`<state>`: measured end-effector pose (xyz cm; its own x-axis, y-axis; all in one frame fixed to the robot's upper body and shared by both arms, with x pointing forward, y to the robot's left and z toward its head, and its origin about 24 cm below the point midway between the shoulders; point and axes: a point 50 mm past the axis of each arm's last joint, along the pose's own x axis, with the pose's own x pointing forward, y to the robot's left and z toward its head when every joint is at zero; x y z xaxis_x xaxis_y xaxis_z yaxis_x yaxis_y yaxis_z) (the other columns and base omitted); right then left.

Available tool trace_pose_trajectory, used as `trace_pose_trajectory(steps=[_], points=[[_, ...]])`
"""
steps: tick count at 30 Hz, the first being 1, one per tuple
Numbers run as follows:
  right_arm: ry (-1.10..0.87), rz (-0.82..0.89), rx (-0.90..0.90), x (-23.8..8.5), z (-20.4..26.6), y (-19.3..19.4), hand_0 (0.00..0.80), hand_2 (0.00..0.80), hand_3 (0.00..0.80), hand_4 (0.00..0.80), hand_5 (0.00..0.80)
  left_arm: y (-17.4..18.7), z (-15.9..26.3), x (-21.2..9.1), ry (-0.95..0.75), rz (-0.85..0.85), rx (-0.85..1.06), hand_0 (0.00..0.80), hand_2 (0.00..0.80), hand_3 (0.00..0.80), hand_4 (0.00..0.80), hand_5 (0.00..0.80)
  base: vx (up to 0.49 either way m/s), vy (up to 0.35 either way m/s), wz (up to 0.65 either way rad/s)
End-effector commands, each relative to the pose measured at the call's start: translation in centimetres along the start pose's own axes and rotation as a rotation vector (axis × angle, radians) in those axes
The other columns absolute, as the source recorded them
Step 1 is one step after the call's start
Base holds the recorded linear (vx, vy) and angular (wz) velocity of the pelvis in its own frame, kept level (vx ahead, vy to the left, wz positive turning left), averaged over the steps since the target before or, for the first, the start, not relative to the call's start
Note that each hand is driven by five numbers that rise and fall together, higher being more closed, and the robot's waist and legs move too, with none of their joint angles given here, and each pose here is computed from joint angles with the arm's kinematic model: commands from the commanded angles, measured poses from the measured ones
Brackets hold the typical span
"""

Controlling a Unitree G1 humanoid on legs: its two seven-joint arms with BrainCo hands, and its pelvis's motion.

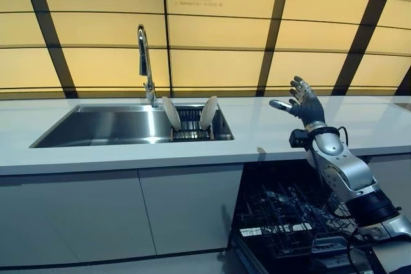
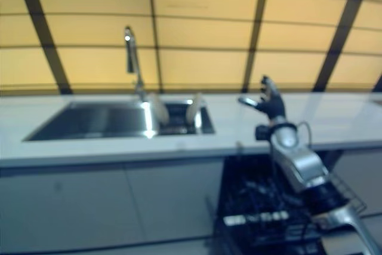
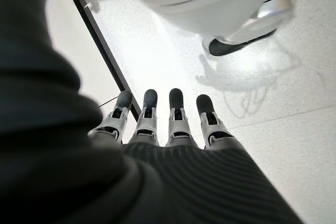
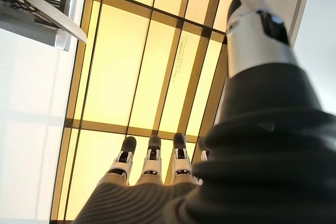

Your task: Take plates into dishwasher

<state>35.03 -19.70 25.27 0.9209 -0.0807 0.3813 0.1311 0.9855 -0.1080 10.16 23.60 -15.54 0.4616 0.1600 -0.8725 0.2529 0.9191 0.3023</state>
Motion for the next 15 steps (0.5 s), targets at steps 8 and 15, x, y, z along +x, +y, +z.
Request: trace_pose_trajectory(steps=[8,15], points=[[-0.172,-0.038,0.0,2.5,4.3,-0.4,0.0,0.0,0.0,0.0,0.0,2.2,-1.2,-0.3,0.026,0.08,-0.05,0.0,0.0,0.0,0.0,0.0,0.292,0.169,-0.07],[-0.181,-0.073,0.037,1.9,4.1,-1.5,0.0,0.0,0.0,0.0,0.0,3.6,1.0,0.1,-0.043,0.111,-0.041,0.0,0.0,0.0,0.0,0.0,0.294,0.19,-0.21]])
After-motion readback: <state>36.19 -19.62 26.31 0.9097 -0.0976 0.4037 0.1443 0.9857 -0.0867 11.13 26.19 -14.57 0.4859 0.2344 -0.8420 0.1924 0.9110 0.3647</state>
